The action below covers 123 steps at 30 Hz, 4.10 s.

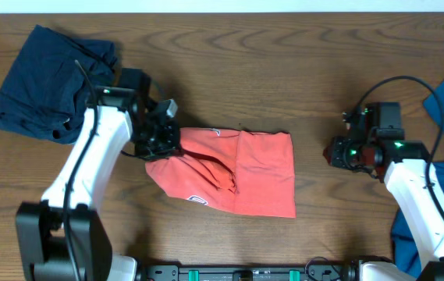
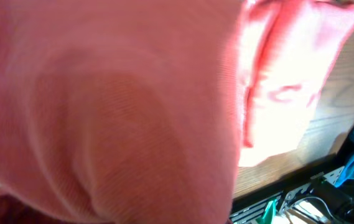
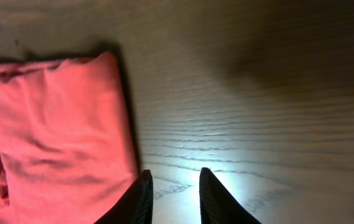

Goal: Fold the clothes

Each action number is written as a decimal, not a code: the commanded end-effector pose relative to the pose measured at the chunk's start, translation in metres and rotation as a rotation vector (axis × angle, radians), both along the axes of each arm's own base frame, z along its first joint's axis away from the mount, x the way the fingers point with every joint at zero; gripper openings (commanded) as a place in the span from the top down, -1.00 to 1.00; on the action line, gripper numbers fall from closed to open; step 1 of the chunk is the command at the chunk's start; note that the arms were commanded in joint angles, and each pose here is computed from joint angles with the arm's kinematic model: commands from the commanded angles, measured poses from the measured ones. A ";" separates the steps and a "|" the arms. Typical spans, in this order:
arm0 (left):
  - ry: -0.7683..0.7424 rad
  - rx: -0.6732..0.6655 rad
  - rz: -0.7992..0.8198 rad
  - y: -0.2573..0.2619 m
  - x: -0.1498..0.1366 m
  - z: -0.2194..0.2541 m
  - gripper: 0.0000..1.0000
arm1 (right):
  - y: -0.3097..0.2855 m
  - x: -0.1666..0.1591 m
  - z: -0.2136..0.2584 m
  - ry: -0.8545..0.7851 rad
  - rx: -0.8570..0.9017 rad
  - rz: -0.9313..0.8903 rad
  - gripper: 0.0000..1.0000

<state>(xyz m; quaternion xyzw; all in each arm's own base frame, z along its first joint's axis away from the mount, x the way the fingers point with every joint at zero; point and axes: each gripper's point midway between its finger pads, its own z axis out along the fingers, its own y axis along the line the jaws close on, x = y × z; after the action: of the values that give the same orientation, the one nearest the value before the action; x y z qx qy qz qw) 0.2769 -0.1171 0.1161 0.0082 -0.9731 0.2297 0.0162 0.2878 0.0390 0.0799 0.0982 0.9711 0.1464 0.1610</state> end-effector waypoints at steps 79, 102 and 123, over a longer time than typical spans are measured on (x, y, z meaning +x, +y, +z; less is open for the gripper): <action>0.319 -0.119 -0.192 0.009 -0.037 -0.135 0.87 | 0.015 0.005 0.011 -0.058 0.024 0.111 0.48; 0.018 0.019 -0.062 -0.005 0.008 0.025 0.88 | 0.015 0.007 0.012 -0.068 0.023 0.111 0.49; -0.091 0.121 -0.105 -0.130 -0.019 0.019 0.89 | 0.015 0.006 0.011 -0.065 0.024 0.110 0.47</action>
<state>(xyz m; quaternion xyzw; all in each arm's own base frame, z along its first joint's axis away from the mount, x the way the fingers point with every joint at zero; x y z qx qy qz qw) 0.2541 -0.2368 0.1307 -0.0837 -0.9814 0.1726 0.0011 0.2907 0.0522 0.0849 0.0551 0.9686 0.1701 0.1725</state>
